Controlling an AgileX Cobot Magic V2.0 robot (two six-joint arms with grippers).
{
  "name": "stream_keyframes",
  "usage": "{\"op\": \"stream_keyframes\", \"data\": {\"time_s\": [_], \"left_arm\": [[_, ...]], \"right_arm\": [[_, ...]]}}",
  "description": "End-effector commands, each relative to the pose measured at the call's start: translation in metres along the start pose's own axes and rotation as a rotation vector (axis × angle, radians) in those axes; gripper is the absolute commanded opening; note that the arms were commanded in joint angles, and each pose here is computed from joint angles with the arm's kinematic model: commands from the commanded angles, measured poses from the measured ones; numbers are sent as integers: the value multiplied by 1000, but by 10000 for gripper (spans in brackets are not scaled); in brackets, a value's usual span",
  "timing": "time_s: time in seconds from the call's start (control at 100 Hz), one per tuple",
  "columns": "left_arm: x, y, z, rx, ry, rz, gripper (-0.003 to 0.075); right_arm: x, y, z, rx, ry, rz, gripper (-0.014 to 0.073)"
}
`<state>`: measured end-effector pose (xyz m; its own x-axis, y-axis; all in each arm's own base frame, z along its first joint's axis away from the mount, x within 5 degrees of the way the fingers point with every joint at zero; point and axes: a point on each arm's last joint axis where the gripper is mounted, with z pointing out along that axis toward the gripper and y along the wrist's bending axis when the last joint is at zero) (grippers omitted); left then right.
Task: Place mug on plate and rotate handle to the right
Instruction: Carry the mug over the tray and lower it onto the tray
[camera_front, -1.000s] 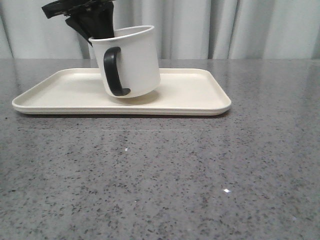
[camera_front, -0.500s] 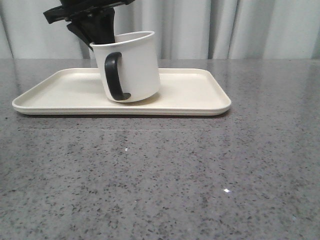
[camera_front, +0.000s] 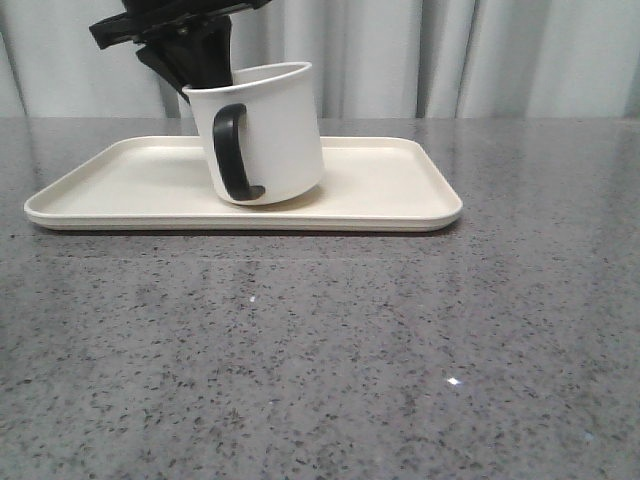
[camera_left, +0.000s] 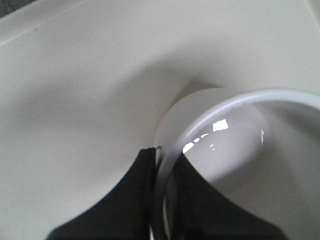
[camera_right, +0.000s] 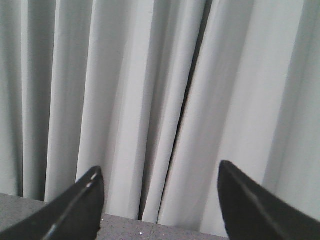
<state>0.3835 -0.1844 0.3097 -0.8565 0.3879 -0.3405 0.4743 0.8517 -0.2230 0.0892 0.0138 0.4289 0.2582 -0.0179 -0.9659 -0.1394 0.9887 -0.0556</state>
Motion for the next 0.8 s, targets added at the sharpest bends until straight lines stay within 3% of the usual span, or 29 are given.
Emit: {"op": "stream_keyframes", "data": {"time_s": [0.0, 0.56, 0.79], "left_arm": [[-1, -13, -27, 29, -61, 12, -20], [-1, -13, -27, 29, -61, 12, -11], [-1, -13, -27, 29, -61, 10, 150]], "right_arm": [[-14, -4, 1, 41, -68, -16, 490], [-14, -4, 1, 42, -69, -16, 490], [-14, -4, 1, 45, -73, -16, 490]]}}
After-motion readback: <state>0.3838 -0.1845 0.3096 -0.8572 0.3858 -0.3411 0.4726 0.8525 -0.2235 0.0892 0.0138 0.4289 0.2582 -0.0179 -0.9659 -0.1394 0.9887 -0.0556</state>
